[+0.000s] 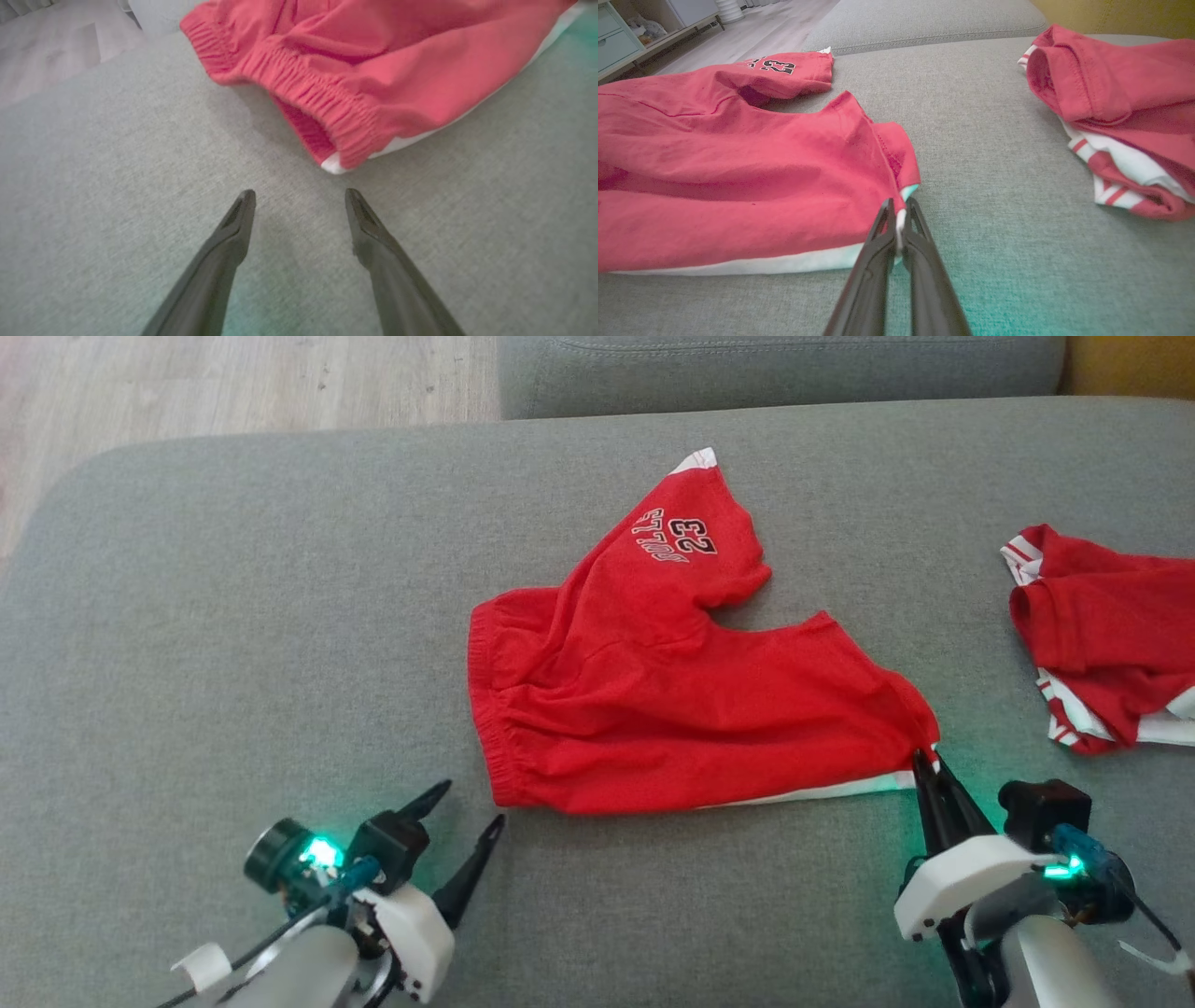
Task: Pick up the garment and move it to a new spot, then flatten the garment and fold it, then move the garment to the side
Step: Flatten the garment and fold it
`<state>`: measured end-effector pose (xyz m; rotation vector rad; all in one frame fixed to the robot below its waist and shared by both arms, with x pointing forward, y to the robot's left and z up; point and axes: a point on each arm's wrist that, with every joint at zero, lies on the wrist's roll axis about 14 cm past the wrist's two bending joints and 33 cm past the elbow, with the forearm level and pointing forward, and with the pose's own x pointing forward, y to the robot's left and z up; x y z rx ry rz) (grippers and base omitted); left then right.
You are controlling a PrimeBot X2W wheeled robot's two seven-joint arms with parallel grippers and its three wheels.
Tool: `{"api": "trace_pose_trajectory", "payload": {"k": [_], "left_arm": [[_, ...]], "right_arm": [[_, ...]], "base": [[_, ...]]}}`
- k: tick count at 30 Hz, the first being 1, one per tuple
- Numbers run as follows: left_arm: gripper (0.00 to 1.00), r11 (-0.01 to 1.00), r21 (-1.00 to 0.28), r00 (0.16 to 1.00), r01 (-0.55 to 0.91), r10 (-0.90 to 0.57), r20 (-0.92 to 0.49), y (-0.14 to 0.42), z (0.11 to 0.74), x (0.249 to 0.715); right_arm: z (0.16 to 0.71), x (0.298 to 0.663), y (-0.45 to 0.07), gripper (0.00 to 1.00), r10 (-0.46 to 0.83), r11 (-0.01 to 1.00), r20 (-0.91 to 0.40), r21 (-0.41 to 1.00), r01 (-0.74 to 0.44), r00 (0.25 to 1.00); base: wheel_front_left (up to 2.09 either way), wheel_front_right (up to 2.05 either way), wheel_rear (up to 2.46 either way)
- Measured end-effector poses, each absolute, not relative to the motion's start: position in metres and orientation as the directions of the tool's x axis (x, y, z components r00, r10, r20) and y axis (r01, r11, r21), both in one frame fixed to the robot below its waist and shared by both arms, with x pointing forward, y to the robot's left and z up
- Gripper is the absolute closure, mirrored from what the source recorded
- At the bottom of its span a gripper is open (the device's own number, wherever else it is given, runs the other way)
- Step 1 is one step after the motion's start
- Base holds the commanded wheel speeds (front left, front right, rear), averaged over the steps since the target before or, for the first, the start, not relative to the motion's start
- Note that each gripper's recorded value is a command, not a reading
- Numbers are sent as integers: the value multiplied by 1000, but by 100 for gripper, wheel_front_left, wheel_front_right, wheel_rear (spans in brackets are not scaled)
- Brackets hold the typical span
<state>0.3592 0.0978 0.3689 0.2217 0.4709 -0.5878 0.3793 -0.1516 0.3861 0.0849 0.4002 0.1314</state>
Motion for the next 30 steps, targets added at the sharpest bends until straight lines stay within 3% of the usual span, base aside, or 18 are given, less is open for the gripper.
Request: {"api": "trace_pose_trajectory", "payload": {"k": [18, 19, 20, 30], "left_arm": [[0, 739, 27, 674, 673, -597, -435, 54, 377, 370], [64, 735, 27, 669, 678, -602, -435, 53, 376, 368], [100, 732, 23, 664, 681, -605, -440, 52, 375, 367], [100, 720, 28, 661, 694, -621, -420, 52, 383, 366]], "right_arm": [[377, 374, -162, 100, 115, 991, -409, 105, -78, 905], [377, 373, -163, 100, 113, 991, -410, 105, -77, 905], [377, 373, -163, 100, 112, 992, -411, 105, -75, 905], [384, 373, -166, 100, 105, 992, -390, 103, -70, 915]], "base": [[0, 0, 0], [0, 0, 0], [0, 0, 0], [0, 0, 0]]}}
